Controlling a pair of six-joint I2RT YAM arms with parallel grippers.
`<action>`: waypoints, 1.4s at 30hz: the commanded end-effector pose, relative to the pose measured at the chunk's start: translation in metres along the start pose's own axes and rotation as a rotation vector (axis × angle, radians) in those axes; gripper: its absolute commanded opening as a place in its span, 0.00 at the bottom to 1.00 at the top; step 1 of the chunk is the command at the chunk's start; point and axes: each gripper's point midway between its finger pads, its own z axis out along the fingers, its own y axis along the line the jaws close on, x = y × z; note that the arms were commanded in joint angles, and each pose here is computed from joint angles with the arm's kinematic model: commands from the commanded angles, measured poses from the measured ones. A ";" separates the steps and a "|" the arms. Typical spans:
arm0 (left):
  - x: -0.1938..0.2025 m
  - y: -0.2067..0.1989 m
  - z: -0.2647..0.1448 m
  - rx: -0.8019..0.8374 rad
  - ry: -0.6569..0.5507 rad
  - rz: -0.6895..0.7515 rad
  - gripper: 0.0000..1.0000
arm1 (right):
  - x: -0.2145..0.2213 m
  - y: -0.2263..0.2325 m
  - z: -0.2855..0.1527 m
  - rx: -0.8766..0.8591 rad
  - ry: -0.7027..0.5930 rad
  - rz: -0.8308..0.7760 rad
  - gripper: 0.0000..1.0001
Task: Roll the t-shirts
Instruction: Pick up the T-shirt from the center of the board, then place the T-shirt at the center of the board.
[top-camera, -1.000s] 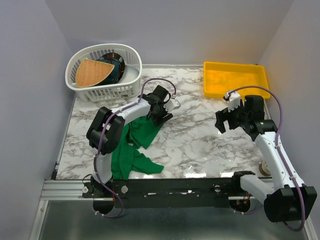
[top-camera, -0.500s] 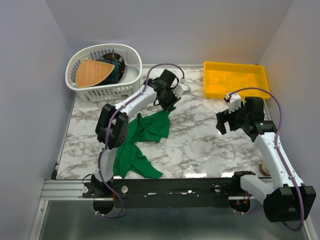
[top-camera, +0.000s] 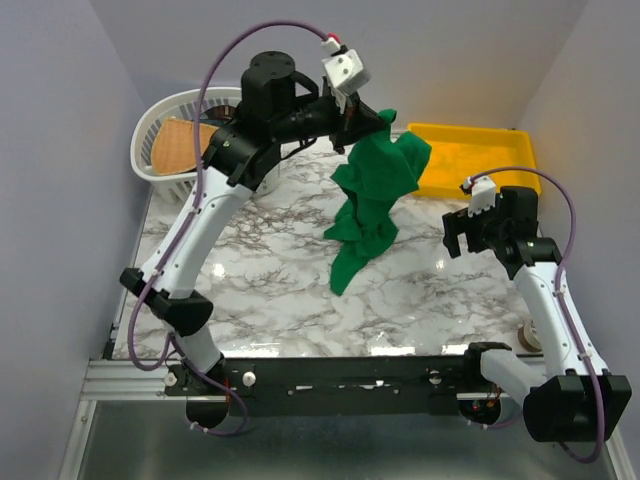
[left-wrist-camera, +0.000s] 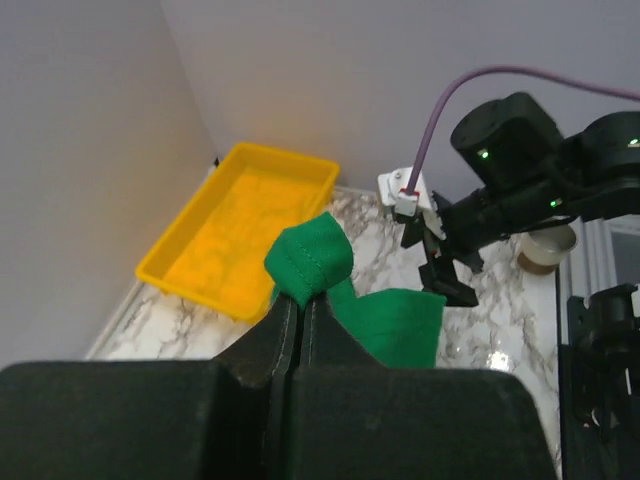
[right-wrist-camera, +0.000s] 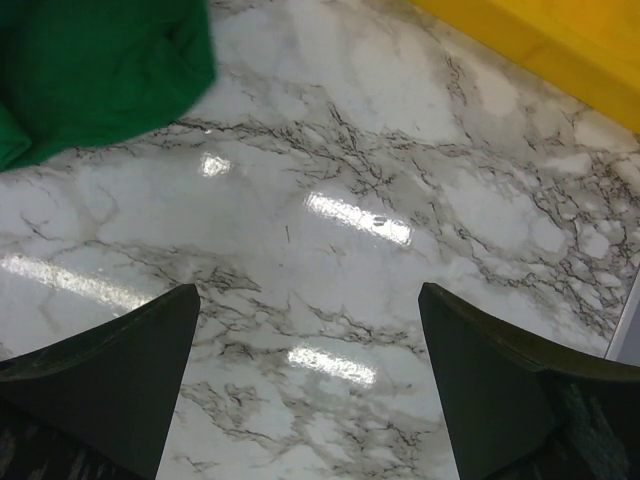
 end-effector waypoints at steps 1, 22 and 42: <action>-0.062 -0.024 -0.027 0.025 -0.202 0.036 0.00 | -0.022 -0.008 -0.013 0.036 -0.061 -0.012 1.00; 0.183 0.047 -0.197 -0.771 0.229 -0.063 0.00 | -0.012 0.096 -0.034 -0.531 -0.169 -0.414 0.96; 0.360 0.032 -0.223 -0.685 0.734 -0.248 0.86 | -0.063 0.092 0.134 -0.556 0.016 -0.161 0.97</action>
